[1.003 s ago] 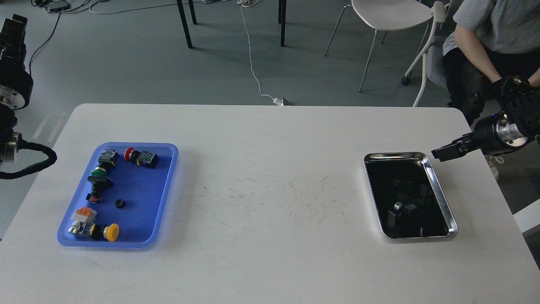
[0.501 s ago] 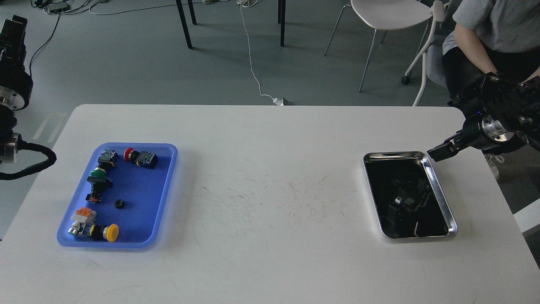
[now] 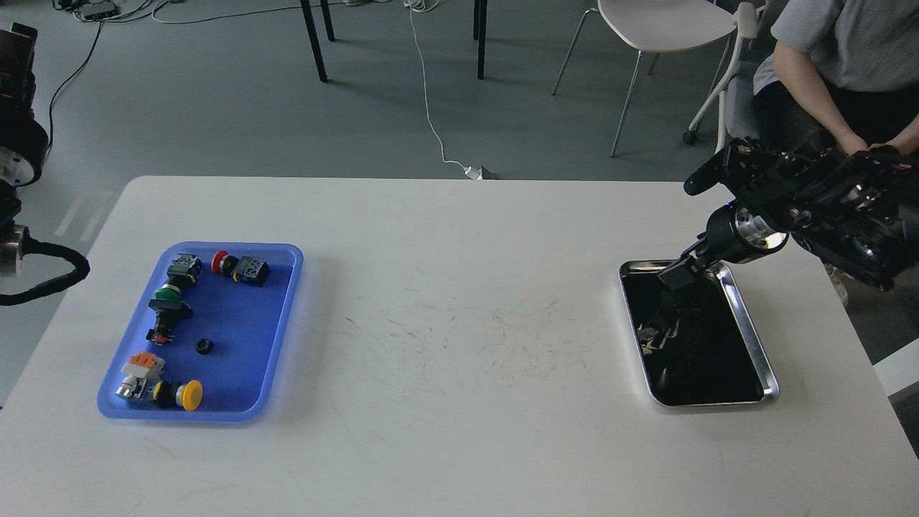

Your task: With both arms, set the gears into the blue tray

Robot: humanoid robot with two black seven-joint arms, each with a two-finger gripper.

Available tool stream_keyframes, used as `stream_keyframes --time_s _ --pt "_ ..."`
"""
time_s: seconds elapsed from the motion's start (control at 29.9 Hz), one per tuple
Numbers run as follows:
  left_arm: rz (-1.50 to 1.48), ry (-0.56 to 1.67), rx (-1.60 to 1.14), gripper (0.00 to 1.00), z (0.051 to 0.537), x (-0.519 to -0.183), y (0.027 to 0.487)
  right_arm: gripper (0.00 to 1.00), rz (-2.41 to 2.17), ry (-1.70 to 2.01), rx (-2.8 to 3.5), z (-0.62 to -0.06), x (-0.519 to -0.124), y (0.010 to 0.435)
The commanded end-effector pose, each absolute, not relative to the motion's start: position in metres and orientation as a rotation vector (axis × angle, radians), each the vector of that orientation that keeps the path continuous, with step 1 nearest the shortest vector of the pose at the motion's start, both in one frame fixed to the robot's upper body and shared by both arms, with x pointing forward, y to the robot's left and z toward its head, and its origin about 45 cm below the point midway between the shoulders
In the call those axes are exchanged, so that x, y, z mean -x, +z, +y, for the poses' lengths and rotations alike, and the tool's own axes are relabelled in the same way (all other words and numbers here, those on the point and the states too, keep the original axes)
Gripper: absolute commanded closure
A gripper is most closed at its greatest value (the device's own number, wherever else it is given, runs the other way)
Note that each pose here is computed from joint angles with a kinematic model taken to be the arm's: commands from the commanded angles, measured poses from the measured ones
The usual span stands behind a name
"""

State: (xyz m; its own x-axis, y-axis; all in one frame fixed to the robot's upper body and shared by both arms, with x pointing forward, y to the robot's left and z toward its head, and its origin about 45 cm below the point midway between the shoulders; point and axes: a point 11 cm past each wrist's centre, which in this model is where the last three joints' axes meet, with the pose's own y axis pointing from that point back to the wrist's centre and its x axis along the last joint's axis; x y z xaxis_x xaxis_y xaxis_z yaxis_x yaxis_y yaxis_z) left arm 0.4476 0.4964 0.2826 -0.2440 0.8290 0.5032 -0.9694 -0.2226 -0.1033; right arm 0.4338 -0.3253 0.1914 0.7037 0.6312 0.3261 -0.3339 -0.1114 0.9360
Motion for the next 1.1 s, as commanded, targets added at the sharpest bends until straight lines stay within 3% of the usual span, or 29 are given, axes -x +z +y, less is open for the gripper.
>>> stream_keyframes --time_s 0.0,0.37,0.5,0.67,0.8,1.07 --pt "-0.47 1.772 -0.407 0.12 0.496 -0.448 0.282 0.05 0.321 0.833 -1.491 -0.317 -0.421 0.182" --pt "-0.468 1.77 -0.413 0.11 0.497 -0.447 0.28 0.12 0.392 0.808 -1.481 -0.321 -0.407 0.168" --pt "-0.468 1.773 -0.416 0.1 0.499 -0.445 0.28 0.2 0.407 0.798 -1.47 -0.325 -0.405 0.166" --pt "-0.467 1.772 -0.415 0.1 0.498 -0.445 0.28 0.21 0.426 0.778 -1.475 -0.327 -0.397 0.157" --pt "-0.467 1.772 -0.415 0.1 0.498 -0.445 0.28 0.29 0.42 0.793 -1.475 -0.328 -0.398 0.155" --pt "-0.468 1.771 -0.416 0.1 0.498 -0.445 0.28 0.31 0.413 0.798 -1.47 -0.327 -0.401 0.155"
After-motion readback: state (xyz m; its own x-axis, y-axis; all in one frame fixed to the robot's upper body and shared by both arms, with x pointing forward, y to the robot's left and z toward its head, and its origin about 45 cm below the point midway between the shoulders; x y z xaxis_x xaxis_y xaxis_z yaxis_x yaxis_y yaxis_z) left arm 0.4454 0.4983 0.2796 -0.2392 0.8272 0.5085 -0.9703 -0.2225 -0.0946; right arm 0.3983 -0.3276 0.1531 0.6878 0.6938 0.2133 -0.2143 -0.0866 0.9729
